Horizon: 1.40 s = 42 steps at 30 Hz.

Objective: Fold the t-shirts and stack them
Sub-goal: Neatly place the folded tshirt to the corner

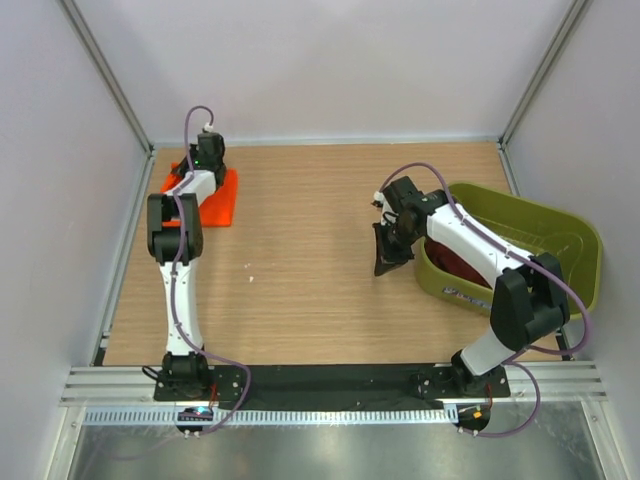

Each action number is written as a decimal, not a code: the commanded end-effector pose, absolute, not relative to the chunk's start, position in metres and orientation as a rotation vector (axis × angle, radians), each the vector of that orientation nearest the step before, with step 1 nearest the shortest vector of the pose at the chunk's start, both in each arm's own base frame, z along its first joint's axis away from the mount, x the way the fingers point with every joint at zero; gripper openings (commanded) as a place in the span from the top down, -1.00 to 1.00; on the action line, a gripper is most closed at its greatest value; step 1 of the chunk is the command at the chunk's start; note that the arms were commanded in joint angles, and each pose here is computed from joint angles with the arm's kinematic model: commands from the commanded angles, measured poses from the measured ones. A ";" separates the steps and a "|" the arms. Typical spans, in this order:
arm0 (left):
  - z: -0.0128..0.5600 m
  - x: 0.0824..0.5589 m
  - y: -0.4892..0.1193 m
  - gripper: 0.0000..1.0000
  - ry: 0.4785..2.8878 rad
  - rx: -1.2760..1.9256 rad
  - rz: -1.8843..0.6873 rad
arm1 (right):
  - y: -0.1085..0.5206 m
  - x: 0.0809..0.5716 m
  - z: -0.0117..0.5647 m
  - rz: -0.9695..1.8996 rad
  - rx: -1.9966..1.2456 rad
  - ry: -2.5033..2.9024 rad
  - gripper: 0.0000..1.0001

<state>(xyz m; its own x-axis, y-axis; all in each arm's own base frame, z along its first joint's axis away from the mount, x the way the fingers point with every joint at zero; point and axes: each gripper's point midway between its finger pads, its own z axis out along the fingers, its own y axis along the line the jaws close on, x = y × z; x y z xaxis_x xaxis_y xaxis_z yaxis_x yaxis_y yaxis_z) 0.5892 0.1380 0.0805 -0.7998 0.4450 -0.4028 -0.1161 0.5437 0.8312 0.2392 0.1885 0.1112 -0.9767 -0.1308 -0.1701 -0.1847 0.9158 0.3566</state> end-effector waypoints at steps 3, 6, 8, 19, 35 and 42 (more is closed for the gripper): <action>0.122 0.626 0.180 0.99 2.000 0.090 1.198 | 0.179 0.256 0.101 0.531 -0.204 2.935 0.98; 0.124 0.642 0.188 1.00 1.963 0.032 1.138 | 0.178 0.262 0.091 0.532 -0.182 2.953 0.98; 0.121 0.650 0.191 1.00 1.950 0.002 1.095 | 0.179 0.266 0.086 0.532 -0.179 2.960 0.98; 0.100 0.700 0.179 1.00 1.855 0.080 0.812 | 0.188 0.289 0.063 0.537 -0.170 2.950 0.98; 0.108 0.707 0.202 0.99 1.755 -0.100 0.779 | 0.185 0.305 0.057 0.520 -0.145 2.966 0.98; 0.139 0.698 0.215 -0.62 1.679 -0.254 0.827 | 0.187 0.303 0.060 0.542 -0.133 2.962 0.98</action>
<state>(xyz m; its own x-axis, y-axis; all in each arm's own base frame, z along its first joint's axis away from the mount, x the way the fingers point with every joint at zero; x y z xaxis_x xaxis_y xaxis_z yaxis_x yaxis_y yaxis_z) 0.6932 0.2013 0.0746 -0.4500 0.3038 -0.8397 -0.4073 0.7670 0.4958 0.2921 0.1825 0.0477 -0.9929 -0.0714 -0.0954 -0.0990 0.9399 0.3269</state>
